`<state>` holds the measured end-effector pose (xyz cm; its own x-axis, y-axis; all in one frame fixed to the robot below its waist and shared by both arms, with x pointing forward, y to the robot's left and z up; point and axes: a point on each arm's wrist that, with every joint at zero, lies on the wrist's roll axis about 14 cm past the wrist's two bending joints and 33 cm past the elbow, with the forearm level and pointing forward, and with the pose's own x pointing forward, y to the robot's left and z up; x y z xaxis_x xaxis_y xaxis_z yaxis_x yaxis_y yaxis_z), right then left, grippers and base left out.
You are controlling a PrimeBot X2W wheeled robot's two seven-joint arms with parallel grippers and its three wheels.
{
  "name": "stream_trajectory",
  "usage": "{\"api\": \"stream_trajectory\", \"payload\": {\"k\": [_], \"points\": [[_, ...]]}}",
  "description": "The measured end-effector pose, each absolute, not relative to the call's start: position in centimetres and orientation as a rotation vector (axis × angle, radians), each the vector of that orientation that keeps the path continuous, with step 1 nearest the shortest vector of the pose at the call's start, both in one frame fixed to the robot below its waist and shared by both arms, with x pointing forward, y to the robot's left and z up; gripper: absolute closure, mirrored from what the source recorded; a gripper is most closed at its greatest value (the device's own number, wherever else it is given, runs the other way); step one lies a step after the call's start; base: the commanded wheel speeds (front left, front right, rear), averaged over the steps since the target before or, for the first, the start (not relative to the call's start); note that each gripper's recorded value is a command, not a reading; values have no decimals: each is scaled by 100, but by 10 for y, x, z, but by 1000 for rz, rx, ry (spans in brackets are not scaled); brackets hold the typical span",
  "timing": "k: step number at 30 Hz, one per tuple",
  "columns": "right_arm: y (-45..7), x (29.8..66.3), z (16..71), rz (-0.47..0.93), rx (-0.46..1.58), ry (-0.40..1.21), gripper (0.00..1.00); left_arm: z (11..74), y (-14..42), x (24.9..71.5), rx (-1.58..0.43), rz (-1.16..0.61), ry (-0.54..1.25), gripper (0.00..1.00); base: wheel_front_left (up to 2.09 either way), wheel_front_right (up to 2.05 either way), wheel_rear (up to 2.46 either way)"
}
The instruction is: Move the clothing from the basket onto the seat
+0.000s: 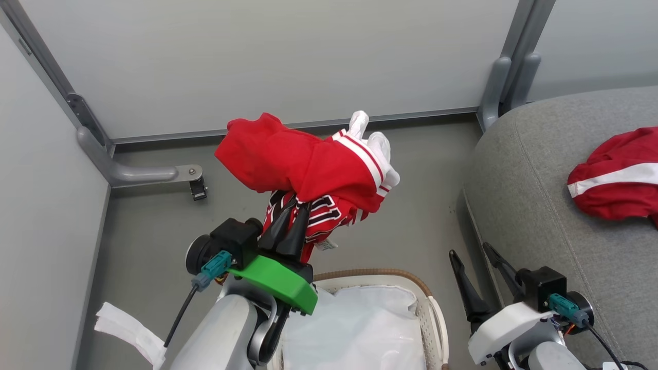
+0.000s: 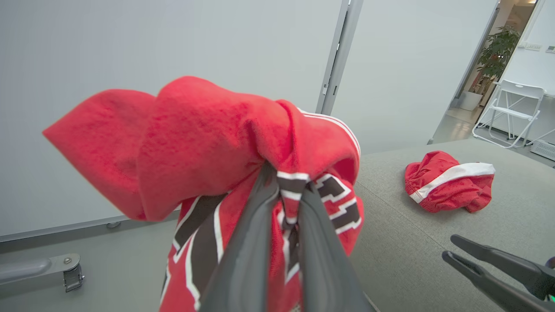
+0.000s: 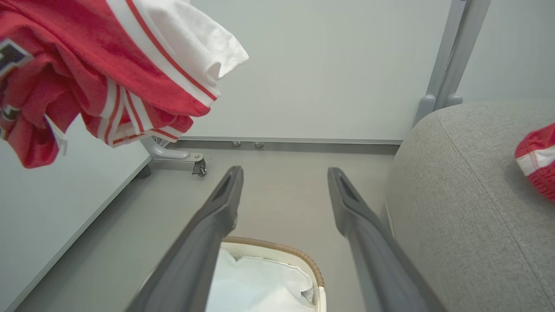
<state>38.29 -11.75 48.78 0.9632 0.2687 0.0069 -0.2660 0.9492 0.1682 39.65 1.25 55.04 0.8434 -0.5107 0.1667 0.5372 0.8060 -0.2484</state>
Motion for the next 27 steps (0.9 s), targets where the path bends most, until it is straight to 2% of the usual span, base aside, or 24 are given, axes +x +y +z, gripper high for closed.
{"api": "stream_trajectory", "payload": {"k": [6, 15, 22, 27], "points": [[-99, 375, 490, 349, 121, 13, 0, 562, 9, 393, -303, -575, -127, 100, 0, 0, 0], [-41, 381, 526, 578, -16, -103, 0, 554, 7, 390, -319, -581, -102, 100, 0, 0, 0], [9, 382, 557, 723, -17, -189, 0, 550, 5, 384, -323, -589, -84, 100, 0, 0, 0], [25, 384, 553, 765, -22, -168, 0, 544, -1, 376, -323, -612, -62, 100, 0, 0, 0]]}}
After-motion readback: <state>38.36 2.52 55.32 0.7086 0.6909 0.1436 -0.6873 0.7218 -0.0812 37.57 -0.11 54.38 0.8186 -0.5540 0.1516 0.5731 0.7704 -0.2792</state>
